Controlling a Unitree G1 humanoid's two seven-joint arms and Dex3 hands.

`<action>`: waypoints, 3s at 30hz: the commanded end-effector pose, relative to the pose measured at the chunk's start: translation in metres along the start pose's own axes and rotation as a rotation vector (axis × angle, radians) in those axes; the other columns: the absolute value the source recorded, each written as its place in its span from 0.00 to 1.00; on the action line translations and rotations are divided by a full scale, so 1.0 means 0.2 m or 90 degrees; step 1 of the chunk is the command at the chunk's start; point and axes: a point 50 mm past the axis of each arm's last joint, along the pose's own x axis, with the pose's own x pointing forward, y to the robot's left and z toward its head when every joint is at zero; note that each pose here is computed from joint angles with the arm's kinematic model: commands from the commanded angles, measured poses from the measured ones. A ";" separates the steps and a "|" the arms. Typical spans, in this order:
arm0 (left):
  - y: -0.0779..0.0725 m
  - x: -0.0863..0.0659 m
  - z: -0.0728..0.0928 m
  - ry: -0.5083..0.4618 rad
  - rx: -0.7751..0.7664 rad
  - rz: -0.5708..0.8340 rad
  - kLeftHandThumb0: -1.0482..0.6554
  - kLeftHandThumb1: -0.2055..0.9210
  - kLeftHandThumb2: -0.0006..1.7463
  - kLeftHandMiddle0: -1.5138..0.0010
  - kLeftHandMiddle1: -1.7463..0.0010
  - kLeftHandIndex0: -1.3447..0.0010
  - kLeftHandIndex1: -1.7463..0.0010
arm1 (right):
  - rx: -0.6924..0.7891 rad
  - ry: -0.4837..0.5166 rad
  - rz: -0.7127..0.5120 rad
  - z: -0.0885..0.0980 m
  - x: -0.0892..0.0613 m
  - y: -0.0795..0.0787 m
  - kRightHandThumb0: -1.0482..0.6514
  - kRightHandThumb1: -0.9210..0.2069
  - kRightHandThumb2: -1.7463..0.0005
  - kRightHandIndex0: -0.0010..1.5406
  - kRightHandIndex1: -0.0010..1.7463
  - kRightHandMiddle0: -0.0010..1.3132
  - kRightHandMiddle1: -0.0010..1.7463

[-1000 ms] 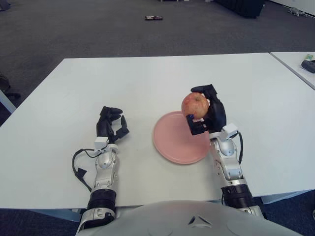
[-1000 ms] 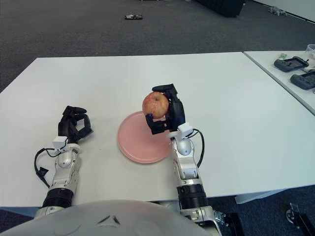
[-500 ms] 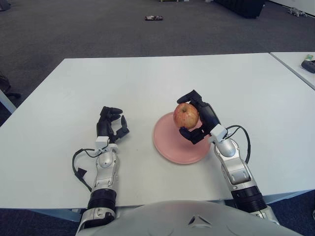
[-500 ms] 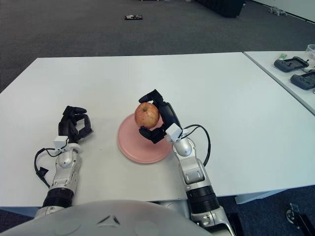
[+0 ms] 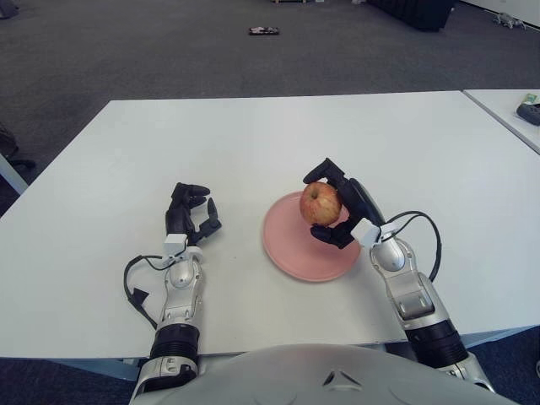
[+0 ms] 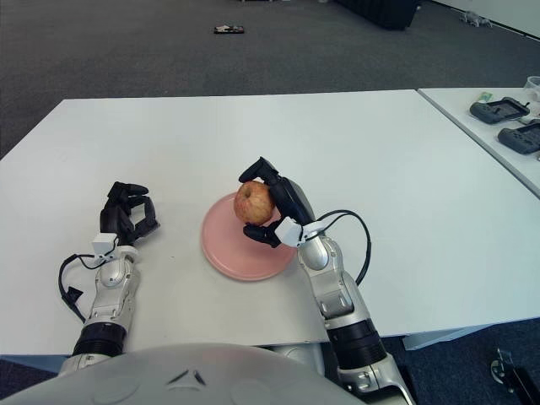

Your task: Put the apple into the plate.

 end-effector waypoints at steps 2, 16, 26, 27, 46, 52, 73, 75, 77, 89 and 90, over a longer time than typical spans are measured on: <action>0.03 -0.07 -0.09 0.060 0.016 -0.001 0.35 0.56 0.69 0.43 0.00 0.61 0.00 | -0.058 -0.019 -0.002 0.02 0.00 -0.03 0.39 0.66 0.26 0.10 0.76 0.09 0.77; 0.02 -0.07 -0.08 0.048 0.012 -0.002 0.35 0.55 0.69 0.43 0.00 0.61 0.00 | -0.147 -0.034 0.059 0.02 -0.02 -0.05 0.08 0.35 0.52 0.00 0.02 0.00 0.06; 0.03 -0.06 -0.08 0.052 0.019 -0.001 0.35 0.54 0.70 0.44 0.00 0.60 0.00 | -0.142 -0.037 0.080 0.02 -0.03 -0.06 0.02 0.26 0.61 0.00 0.00 0.00 0.00; 0.03 -0.06 -0.08 0.052 0.019 -0.002 0.35 0.54 0.70 0.44 0.00 0.60 0.00 | -0.144 -0.040 0.080 0.02 -0.03 -0.06 0.02 0.26 0.61 0.00 0.00 0.00 0.00; 0.03 -0.07 -0.08 0.059 0.019 -0.005 0.35 0.53 0.71 0.42 0.00 0.59 0.00 | -0.139 -0.080 0.056 0.01 -0.04 -0.07 0.00 0.12 0.68 0.00 0.00 0.00 0.00; 0.03 -0.07 -0.08 0.056 0.009 -0.006 0.35 0.53 0.71 0.41 0.00 0.59 0.00 | -0.043 -0.066 0.013 0.01 -0.04 -0.08 0.00 0.11 0.68 0.00 0.00 0.00 0.00; 0.03 -0.06 -0.09 0.050 0.023 -0.001 0.35 0.55 0.69 0.45 0.00 0.60 0.00 | 0.523 0.048 -0.496 -0.14 -0.05 -0.09 0.36 0.28 0.44 0.33 0.86 0.29 0.99; 0.03 -0.06 -0.09 0.049 0.018 -0.002 0.35 0.55 0.69 0.45 0.00 0.61 0.00 | 0.518 0.059 -0.518 -0.16 -0.04 -0.08 0.37 0.32 0.42 0.38 0.93 0.32 0.99; 0.03 -0.06 -0.09 0.050 0.008 -0.002 0.35 0.55 0.69 0.45 0.00 0.61 0.00 | 0.497 0.078 -0.522 -0.20 -0.05 -0.07 0.37 0.34 0.40 0.40 0.96 0.33 1.00; 0.03 -0.06 -0.09 0.051 0.002 0.002 0.35 0.56 0.69 0.47 0.00 0.61 0.00 | 0.440 0.144 -0.470 -0.36 -0.12 -0.05 0.36 0.40 0.35 0.51 1.00 0.37 1.00; 0.03 -0.06 -0.09 0.052 0.001 0.002 0.35 0.56 0.69 0.47 0.00 0.61 0.00 | 0.438 0.149 -0.468 -0.37 -0.13 -0.05 0.36 0.40 0.35 0.52 1.00 0.37 1.00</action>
